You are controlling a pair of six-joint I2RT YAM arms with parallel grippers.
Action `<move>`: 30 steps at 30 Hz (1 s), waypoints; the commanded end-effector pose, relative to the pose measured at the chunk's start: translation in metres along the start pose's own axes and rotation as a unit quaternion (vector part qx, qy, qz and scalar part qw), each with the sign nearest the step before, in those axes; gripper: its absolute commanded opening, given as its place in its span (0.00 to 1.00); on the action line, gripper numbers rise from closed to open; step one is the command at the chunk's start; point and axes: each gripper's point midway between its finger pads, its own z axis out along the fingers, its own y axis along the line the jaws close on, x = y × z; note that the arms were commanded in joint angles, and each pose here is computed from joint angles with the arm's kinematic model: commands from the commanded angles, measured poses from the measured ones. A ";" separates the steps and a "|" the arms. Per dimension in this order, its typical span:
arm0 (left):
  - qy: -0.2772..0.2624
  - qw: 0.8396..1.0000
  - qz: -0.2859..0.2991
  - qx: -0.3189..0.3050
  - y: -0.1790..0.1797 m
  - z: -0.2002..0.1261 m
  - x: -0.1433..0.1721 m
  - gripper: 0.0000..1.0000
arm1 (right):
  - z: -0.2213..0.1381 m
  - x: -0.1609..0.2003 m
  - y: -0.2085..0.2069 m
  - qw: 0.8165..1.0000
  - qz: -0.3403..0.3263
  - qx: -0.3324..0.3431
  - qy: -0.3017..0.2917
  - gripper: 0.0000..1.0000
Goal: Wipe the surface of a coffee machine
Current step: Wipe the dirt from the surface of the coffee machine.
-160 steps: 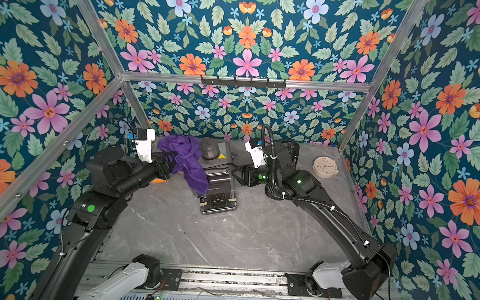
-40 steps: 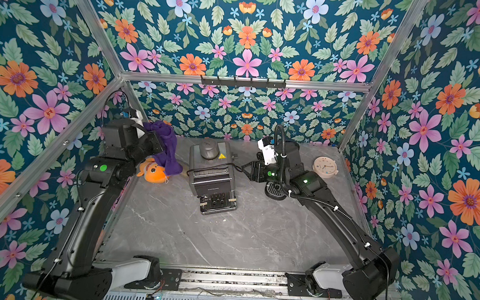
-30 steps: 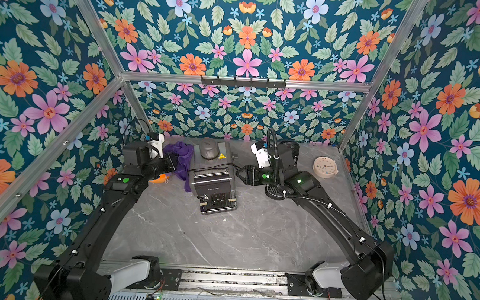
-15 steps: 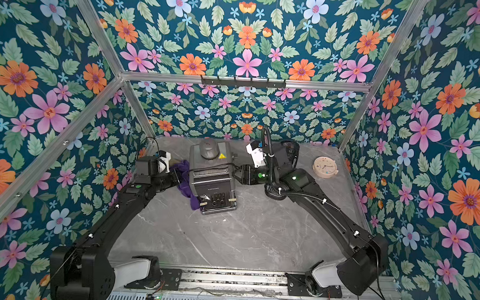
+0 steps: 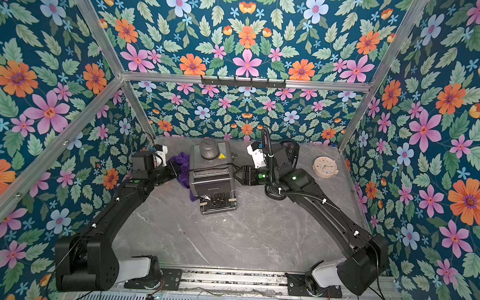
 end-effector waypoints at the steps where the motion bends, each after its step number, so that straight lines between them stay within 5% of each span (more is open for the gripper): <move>1: -0.004 1.000 -0.006 0.024 0.003 0.012 0.008 0.00 | 0.000 0.001 -0.001 1.000 0.000 0.004 0.002 0.64; 6: 0.019 1.000 -0.011 0.003 0.020 0.019 0.025 0.00 | 0.000 0.001 -0.001 1.000 0.000 0.005 0.005 0.64; 15: -0.066 0.996 0.052 0.034 -0.042 -0.034 -0.047 0.00 | -0.002 -0.002 0.000 1.000 -0.005 0.007 0.000 0.64; 22: -0.053 0.996 0.026 0.064 -0.049 -0.055 -0.015 0.00 | -0.001 0.000 0.000 1.000 -0.004 0.006 0.003 0.64; 30: -0.057 0.998 0.028 0.020 -0.038 -0.087 0.010 0.00 | 0.004 0.000 0.001 1.000 -0.007 0.000 0.012 0.64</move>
